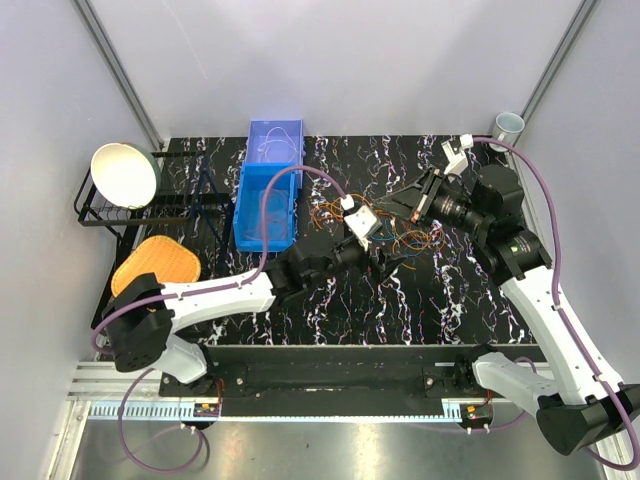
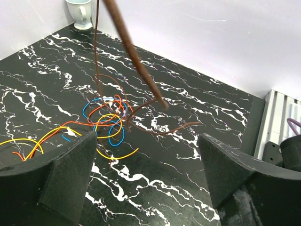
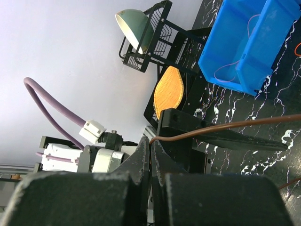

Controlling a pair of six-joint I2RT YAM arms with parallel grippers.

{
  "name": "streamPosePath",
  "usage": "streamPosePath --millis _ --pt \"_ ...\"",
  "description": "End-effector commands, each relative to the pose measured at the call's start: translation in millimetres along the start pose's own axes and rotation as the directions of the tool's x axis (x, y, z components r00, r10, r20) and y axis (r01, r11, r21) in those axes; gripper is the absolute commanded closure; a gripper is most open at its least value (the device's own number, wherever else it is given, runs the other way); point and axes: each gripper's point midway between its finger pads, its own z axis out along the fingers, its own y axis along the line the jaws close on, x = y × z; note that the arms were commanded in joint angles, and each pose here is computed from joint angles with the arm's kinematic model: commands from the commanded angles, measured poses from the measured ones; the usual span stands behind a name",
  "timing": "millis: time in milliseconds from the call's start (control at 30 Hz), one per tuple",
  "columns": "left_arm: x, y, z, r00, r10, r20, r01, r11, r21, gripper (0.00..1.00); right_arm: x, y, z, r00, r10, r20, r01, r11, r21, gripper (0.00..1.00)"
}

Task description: Untangle the cables

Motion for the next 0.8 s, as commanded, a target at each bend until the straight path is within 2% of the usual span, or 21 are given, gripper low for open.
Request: streamPosePath --millis 0,167,267,467,600,767 --pt "-46.7 4.4 3.4 0.986 0.001 0.165 0.006 0.999 -0.046 0.09 -1.5 16.9 -2.3 0.999 -0.039 -0.010 0.038 0.998 -0.059 1.00" --pt "-55.8 11.8 -9.5 0.984 -0.008 0.178 0.025 0.995 -0.095 0.10 3.5 5.8 -0.6 0.999 -0.038 -0.016 0.038 0.999 -0.039 1.00" --pt "-65.8 13.1 -25.1 0.981 -0.035 0.191 0.056 0.993 -0.108 0.15 8.1 -7.0 2.3 0.999 -0.027 -0.022 0.027 1.000 -0.011 1.00" --pt "-86.7 16.1 -50.7 0.973 -0.064 0.223 0.094 0.987 -0.130 0.18 15.6 -22.8 6.0 0.999 -0.005 -0.036 0.006 1.000 0.017 1.00" --pt "-94.2 14.4 -48.8 0.972 -0.074 0.221 0.105 0.986 -0.128 0.20 19.6 -29.0 8.3 0.999 0.008 -0.049 -0.006 1.000 0.024 1.00" --pt "-82.4 12.7 -34.7 0.984 -0.087 0.157 0.107 0.986 -0.126 0.28 21.1 -29.5 7.1 0.999 0.009 -0.049 -0.008 1.000 0.024 1.00"
